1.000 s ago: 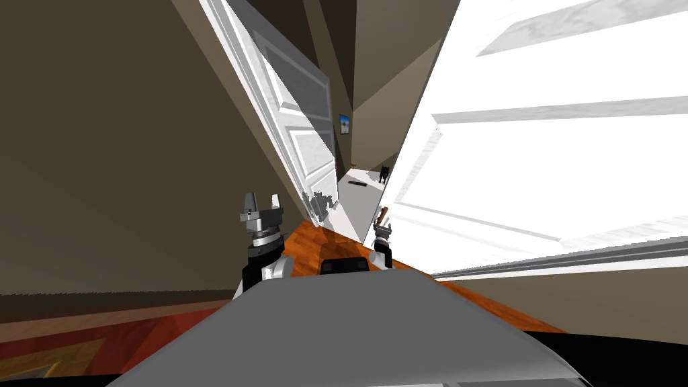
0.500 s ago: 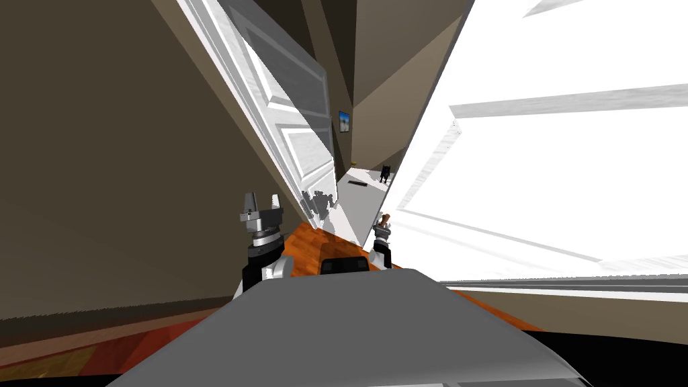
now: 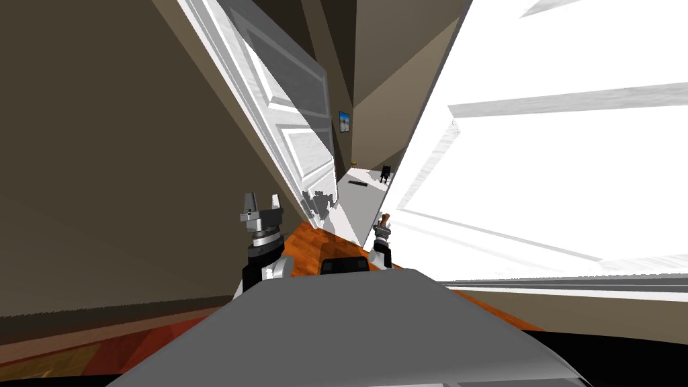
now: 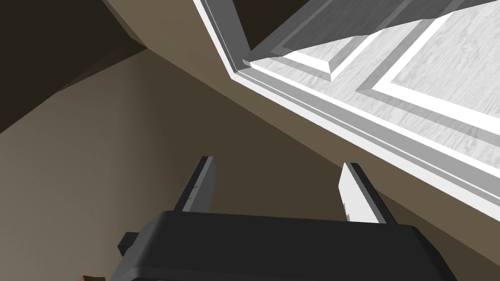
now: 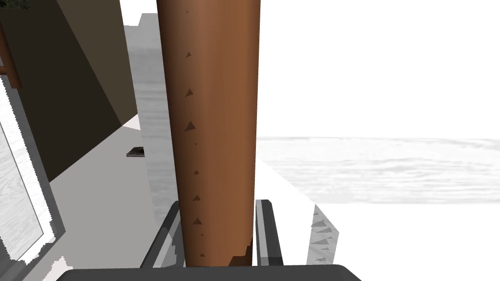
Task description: Push the door open
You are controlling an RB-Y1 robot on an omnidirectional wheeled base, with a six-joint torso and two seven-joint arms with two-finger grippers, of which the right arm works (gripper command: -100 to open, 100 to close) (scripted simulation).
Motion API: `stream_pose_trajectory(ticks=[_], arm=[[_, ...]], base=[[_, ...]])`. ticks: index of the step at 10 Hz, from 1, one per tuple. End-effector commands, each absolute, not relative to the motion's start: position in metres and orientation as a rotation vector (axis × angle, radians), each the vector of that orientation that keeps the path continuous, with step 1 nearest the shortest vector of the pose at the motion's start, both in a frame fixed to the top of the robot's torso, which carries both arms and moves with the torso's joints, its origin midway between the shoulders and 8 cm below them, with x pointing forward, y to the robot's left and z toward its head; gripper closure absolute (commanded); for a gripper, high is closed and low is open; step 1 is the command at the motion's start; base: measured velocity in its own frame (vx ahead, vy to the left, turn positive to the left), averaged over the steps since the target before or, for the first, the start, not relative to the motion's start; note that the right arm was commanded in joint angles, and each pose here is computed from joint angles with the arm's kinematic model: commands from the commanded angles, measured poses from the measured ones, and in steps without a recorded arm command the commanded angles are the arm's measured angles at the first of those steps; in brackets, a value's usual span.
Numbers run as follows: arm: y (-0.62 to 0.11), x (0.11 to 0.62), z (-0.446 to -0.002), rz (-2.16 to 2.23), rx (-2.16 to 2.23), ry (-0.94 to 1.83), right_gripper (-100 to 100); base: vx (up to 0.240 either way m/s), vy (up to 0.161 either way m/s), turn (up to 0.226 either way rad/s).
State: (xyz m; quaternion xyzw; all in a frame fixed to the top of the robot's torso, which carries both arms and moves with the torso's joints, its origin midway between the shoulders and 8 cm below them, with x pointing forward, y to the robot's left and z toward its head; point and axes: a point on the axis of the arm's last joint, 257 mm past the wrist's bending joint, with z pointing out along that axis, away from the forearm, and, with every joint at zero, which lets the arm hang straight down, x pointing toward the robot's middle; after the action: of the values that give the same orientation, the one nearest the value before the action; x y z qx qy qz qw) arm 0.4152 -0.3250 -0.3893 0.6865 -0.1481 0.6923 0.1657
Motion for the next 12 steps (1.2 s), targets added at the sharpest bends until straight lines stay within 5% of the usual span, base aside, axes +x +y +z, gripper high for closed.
stream_pose_trajectory(ticks=[1,12], arm=[[-0.337,0.413,-0.388,1.959,1.940,-0.428,100],[-0.411,0.394,-0.383,1.860,1.831,-0.543,100]], base=[[0.106,0.000,-0.022],[0.195,-0.026,-0.048]])
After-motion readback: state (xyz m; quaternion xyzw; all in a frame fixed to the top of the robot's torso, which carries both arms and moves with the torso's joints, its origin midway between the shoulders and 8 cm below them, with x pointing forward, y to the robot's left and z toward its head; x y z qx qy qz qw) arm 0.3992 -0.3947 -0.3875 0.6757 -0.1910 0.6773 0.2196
